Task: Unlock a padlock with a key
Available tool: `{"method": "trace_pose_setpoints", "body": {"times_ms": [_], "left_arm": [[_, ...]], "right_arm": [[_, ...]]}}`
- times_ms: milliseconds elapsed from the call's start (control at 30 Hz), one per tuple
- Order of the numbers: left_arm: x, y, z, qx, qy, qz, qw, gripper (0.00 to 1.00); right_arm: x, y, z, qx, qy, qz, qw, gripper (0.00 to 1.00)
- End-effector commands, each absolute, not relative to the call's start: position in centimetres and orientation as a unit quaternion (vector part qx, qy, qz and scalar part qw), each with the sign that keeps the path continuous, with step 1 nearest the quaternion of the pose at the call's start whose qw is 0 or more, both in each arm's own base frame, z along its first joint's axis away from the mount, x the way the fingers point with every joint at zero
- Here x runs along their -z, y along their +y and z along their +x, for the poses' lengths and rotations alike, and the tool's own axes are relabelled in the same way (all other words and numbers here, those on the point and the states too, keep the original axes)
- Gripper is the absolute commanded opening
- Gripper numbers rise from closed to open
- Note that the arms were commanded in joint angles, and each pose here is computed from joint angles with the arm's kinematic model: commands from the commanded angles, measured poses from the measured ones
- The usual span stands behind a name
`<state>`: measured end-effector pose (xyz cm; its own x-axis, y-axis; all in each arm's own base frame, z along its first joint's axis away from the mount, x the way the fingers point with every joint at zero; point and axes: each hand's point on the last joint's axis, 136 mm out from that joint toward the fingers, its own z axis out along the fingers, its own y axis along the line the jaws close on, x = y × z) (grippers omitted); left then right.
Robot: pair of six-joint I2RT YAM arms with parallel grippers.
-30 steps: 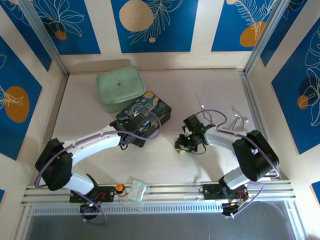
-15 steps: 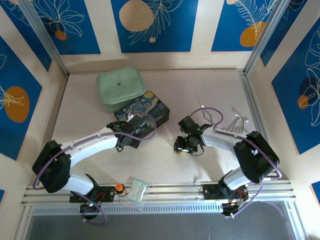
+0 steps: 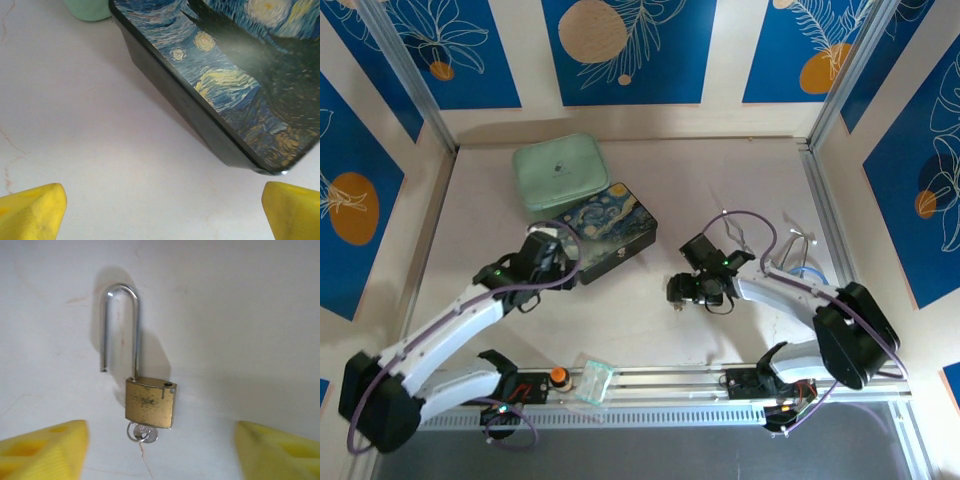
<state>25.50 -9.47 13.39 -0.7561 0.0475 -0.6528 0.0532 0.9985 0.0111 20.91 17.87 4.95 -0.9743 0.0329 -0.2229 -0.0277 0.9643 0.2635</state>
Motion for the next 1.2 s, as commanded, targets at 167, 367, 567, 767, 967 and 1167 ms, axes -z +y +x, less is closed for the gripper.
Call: {"method": "trace_pose_setpoints", "body": {"times_ms": [167,367,567,767,967,1167], "left_arm": [[-15.9,-7.0,28.3,0.000,0.879,-0.038,0.476,0.99],[-17.9,-5.2,31.1,-0.083,0.787,-0.006,0.611,0.99],[-17.0,-3.1,32.5,-0.112,0.800,-0.024,0.588,0.99],[-14.6,-0.3,33.4,-0.173,0.811,-0.012,0.559,0.99],[-12.0,1.0,35.4,-0.120,0.814,-0.025,0.568,0.99],[-12.1,1.4,37.2,-0.062,0.796,-0.045,0.600,0.99]], "right_arm": [[-11.8,15.0,27.0,-0.107,0.951,-0.007,0.289,0.99],[-14.7,8.4,32.6,-0.046,0.916,0.044,0.396,1.00],[-13.5,1.1,35.1,-0.023,0.896,0.117,0.427,0.99],[-12.4,-2.1,37.0,0.065,0.865,0.087,0.490,0.98],[-11.8,-1.7,38.2,0.004,0.832,0.062,0.551,0.99],[-11.4,0.2,38.4,-0.006,0.840,0.016,0.543,1.00]]}}
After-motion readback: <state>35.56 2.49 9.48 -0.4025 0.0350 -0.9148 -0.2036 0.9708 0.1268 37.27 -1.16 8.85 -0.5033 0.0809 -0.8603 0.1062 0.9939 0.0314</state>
